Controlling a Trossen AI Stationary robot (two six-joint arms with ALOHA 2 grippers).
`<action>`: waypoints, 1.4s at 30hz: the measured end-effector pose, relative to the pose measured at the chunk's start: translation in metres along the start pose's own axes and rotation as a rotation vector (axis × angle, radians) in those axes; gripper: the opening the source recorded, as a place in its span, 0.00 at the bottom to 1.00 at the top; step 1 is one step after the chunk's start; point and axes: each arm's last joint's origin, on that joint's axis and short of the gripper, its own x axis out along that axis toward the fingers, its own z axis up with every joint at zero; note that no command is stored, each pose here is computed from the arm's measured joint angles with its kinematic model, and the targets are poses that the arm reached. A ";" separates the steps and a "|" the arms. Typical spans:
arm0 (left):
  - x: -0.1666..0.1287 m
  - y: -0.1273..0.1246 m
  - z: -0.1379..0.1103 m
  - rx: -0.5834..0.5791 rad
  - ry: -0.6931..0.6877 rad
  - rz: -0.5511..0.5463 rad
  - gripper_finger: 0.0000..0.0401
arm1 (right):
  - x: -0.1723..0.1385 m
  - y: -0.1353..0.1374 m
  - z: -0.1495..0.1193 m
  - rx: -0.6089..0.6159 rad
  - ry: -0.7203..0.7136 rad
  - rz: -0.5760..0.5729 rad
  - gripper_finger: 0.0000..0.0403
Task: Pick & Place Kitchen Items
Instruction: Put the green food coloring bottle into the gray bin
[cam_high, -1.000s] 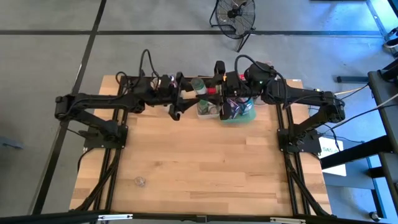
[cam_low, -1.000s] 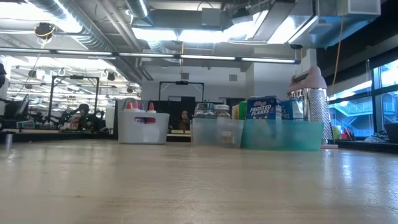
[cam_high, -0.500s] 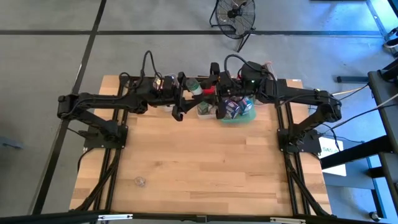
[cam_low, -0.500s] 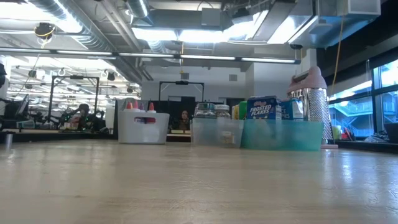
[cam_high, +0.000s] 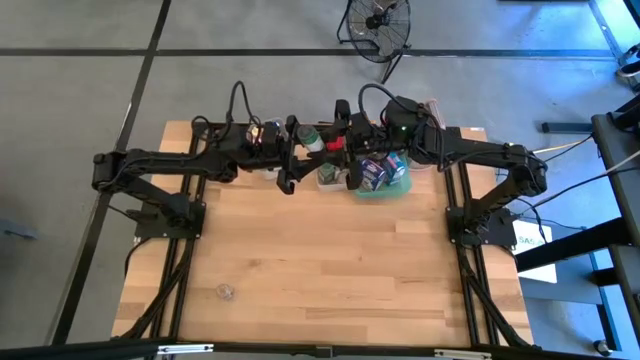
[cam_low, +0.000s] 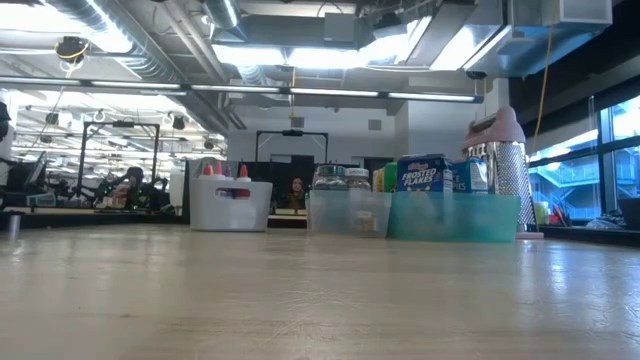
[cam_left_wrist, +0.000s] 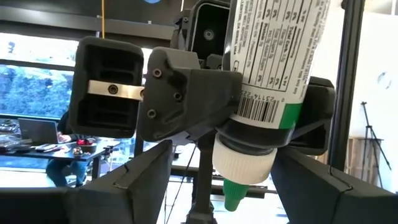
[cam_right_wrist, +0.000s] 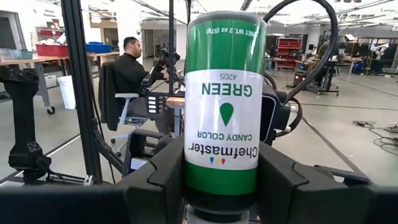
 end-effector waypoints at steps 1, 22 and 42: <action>0.001 0.000 0.001 0.000 0.004 -0.005 0.64 | 0.001 0.000 -0.001 0.000 0.001 0.004 0.36; 0.004 0.000 0.002 0.046 0.021 -0.010 0.28 | 0.003 -0.001 -0.006 0.039 0.028 0.015 0.36; 0.004 0.000 0.001 0.080 0.030 -0.019 0.28 | 0.004 -0.001 -0.009 0.088 0.053 0.010 0.55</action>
